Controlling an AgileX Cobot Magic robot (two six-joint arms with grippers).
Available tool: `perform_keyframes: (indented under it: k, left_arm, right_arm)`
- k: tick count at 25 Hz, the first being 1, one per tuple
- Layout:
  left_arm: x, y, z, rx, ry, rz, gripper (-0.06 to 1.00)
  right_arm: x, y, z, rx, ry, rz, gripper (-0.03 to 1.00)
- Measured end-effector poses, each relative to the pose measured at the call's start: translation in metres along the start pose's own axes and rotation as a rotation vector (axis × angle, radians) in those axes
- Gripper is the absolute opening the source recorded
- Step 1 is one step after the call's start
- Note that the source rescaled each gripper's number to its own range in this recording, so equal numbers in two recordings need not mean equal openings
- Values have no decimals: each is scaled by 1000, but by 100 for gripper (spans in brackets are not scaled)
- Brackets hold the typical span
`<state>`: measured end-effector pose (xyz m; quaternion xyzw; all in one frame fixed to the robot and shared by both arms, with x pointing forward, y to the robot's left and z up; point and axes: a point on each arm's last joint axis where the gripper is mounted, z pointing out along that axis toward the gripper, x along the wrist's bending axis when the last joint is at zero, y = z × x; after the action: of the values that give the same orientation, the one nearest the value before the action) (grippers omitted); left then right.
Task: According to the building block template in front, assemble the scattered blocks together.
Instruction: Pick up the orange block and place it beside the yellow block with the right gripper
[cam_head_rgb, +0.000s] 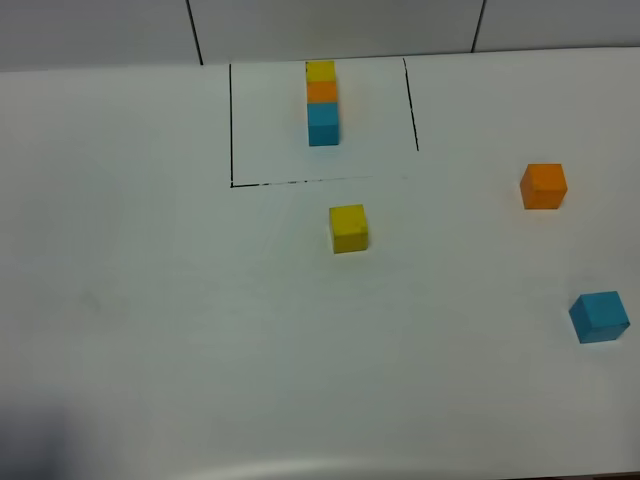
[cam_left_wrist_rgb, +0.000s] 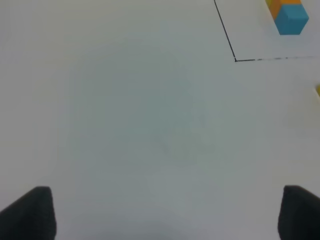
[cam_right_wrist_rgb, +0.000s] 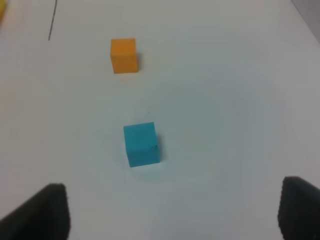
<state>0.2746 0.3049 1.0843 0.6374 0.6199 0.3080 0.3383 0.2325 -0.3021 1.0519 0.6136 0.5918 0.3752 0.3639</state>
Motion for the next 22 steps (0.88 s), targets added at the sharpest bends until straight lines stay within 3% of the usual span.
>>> perform_keyframes:
  k: [12,22]
  left_arm:
    - [4,-44,-17,-99,-48,-34,83]
    - [-3,-59,-15,-38,-130,21,75]
  right_arm:
    - [0,0,0,0,0,0,70]
    - [0,0,0,0,0,3,70]
